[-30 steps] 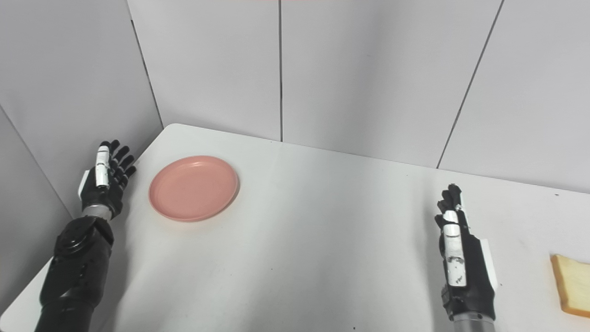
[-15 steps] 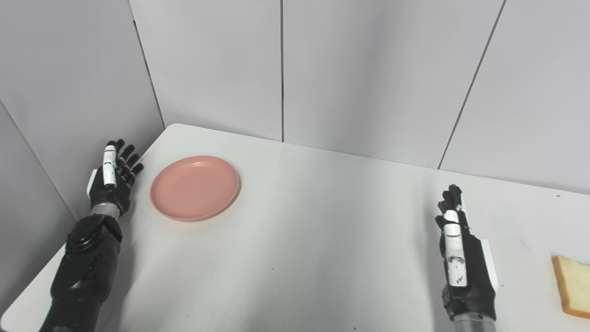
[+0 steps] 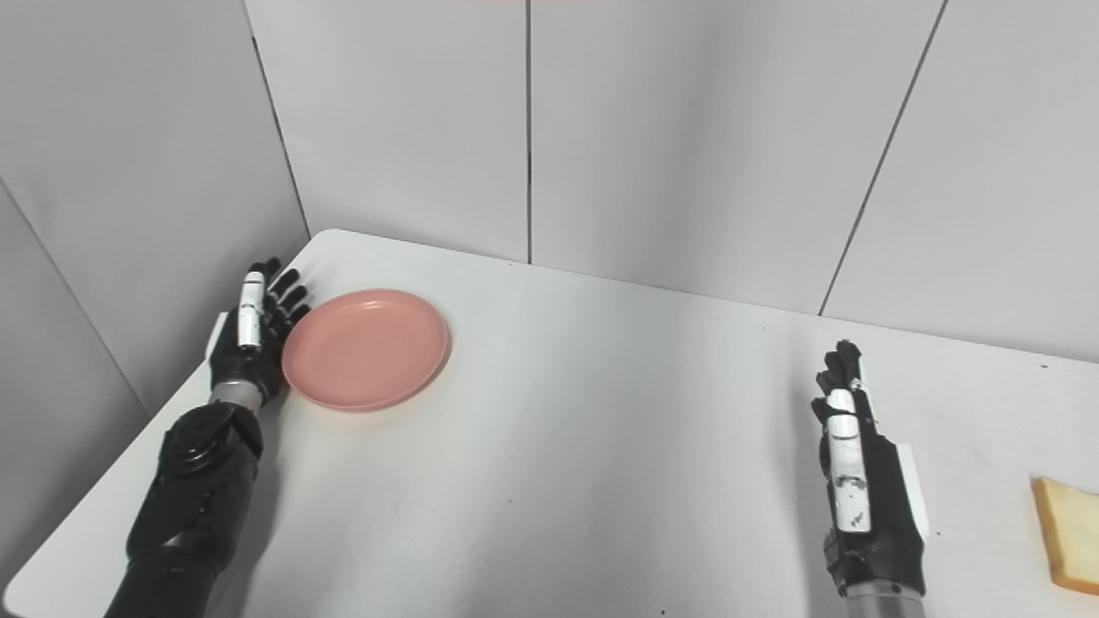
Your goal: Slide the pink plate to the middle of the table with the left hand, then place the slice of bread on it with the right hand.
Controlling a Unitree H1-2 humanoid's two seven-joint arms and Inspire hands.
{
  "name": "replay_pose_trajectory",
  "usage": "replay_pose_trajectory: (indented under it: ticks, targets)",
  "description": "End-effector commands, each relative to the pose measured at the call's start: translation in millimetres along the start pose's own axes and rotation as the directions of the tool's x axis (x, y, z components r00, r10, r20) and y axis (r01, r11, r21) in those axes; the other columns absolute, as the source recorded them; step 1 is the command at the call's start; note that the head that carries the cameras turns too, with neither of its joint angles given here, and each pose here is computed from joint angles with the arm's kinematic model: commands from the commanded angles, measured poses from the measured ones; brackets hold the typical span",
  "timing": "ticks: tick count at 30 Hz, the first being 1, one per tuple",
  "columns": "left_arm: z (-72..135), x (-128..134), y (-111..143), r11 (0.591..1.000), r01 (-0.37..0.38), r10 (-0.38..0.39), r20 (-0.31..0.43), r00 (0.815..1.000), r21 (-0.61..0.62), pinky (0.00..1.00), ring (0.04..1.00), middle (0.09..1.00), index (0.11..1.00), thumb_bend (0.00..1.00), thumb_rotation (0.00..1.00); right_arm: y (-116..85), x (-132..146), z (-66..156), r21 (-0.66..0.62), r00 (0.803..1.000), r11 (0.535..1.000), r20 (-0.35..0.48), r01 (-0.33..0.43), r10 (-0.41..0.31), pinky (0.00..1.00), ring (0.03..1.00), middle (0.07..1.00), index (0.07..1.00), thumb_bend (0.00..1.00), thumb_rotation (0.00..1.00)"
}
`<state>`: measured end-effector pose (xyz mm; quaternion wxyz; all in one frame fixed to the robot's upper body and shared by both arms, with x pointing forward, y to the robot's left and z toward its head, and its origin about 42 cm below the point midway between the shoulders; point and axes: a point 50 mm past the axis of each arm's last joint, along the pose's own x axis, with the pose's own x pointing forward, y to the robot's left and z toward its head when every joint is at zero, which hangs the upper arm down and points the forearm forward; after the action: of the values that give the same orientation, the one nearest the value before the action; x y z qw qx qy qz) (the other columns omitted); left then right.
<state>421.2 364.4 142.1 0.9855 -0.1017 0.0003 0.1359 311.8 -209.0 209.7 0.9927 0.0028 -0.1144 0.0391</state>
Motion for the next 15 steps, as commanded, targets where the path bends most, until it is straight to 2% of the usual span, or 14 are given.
replay_pose_trajectory:
  ticks: [1,10,15]
  targets:
    - [-9,-7,-11,0.999,0.050,-0.049,-0.042,0.998,0.004,0.93,0.924,0.926,0.922,0.45,1.00,4,4,14,0.002,0.998,1.000,0.059,0.002,-0.002,1.00,1.000,1.000,1.000,0.25,1.00]
    - [-15,-25,-35,0.991,0.135,-0.134,-0.016,0.991,0.021,0.95,0.930,0.925,0.909,0.47,1.00,5,4,15,-0.008,0.998,1.000,0.055,-0.004,0.004,1.00,1.000,1.000,1.000,0.27,1.00]
    - [-14,-30,-48,0.982,0.186,-0.185,-0.031,0.982,0.033,0.94,0.932,0.931,0.918,0.49,1.00,4,5,13,-0.008,0.998,1.000,0.058,-0.007,0.007,1.00,1.000,1.000,1.000,0.27,1.00]
